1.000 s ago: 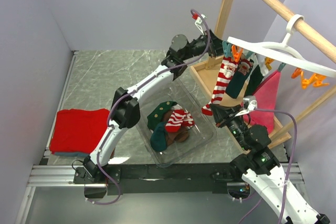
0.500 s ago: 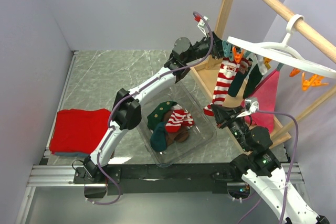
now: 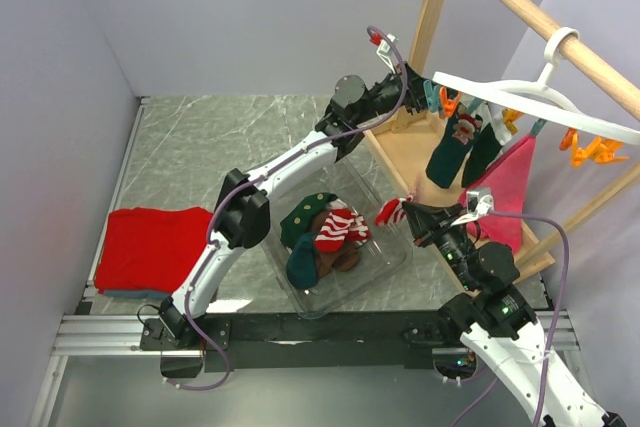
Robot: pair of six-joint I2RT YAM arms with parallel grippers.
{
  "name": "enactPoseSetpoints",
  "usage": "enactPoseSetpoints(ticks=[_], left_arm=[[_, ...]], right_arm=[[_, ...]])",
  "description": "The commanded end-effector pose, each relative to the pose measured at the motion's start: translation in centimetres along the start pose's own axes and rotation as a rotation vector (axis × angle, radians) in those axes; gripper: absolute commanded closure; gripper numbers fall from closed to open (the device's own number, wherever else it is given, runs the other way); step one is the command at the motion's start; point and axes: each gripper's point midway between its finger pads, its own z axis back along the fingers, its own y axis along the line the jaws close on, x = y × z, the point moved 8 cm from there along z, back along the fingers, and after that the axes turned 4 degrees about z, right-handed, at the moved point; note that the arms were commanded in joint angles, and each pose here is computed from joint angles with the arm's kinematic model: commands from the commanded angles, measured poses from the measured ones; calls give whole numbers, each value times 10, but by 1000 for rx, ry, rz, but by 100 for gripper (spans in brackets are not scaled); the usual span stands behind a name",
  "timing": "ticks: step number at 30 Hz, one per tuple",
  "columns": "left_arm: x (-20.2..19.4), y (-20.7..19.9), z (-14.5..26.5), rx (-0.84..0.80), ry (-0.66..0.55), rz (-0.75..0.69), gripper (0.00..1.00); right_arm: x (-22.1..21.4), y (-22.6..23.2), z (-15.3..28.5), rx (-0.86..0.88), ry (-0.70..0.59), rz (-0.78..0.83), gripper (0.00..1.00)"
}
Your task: Remove the socks clipped to the hanger
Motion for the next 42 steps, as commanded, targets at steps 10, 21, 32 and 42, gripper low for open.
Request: enactPoseSetpoints(ticks=[10, 21, 32, 42], left_arm=[[7, -49, 2, -52, 21, -16, 96], [8, -72, 5, -69, 45, -17, 93], [7, -73, 7, -53, 55, -29, 93], [6, -73, 7, -59, 57, -13, 93]], right_arm=[[-7, 28, -12, 262, 139, -12, 100], [-41, 32, -39, 326, 355, -71, 100], [-66, 35, -55, 356, 494, -123, 100], [-84, 64, -39, 502, 556, -73, 100]])
